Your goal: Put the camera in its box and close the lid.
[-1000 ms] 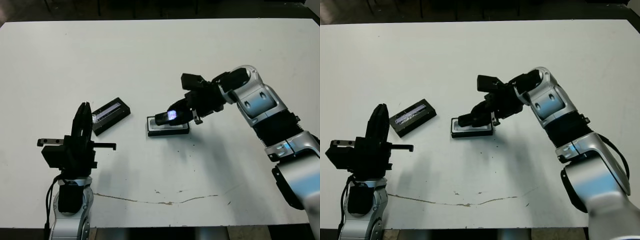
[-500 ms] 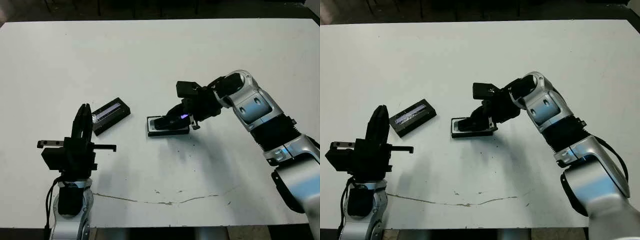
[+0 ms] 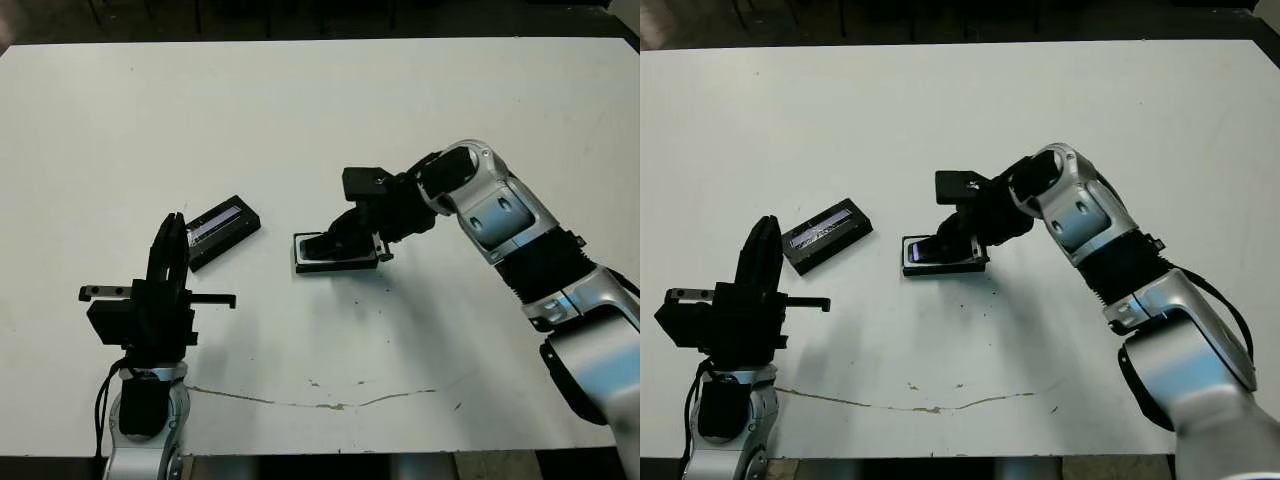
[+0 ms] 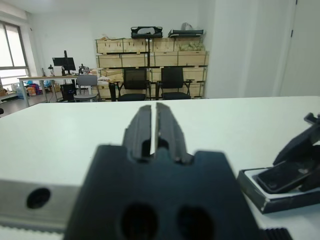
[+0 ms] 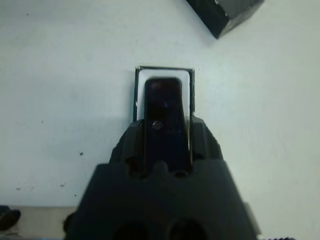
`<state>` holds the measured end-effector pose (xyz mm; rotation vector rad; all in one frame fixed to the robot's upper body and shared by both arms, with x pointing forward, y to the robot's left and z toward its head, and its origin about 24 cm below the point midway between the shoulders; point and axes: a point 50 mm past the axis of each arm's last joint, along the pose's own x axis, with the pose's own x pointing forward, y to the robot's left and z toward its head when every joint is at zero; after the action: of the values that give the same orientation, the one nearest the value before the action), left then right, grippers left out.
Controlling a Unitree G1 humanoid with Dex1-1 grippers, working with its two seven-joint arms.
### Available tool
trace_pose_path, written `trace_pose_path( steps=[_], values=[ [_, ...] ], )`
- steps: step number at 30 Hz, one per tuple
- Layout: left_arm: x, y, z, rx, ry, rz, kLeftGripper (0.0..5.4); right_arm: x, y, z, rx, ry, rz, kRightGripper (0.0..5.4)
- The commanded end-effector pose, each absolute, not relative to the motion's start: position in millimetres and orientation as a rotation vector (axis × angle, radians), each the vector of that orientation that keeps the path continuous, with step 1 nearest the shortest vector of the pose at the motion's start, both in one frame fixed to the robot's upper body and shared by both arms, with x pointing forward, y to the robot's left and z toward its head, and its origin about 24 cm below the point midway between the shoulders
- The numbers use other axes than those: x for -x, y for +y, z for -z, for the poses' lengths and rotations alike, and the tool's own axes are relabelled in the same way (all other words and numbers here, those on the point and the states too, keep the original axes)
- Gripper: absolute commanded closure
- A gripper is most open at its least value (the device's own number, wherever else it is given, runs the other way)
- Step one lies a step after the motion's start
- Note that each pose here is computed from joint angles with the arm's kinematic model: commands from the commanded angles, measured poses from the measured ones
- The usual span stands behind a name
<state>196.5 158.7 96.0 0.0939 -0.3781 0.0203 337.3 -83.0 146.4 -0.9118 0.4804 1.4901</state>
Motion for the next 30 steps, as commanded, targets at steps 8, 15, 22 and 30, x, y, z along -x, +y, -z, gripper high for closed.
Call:
trace_pose_path(
  steps=[8, 15, 22, 30],
  values=[
    [-193, 161, -89.1, -0.111, -0.341, -0.036, 5.40, -334, -73, -128.6, 0.927, 0.543, -1.531, 4.42],
    [-193, 161, -89.3, -0.113, -0.342, -0.040, 5.40, -334, -72, -127.0, 0.935, 0.562, -1.537, 4.42],
    [-193, 162, -89.0, -0.113, -0.340, -0.043, 5.40, -340, -80, -131.6, 0.870, 0.553, -1.528, 4.42],
    [-193, 162, -88.8, -0.103, -0.338, -0.044, 5.40, -351, -97, -147.4, 0.818, 0.505, -1.561, 3.05]
  ],
)
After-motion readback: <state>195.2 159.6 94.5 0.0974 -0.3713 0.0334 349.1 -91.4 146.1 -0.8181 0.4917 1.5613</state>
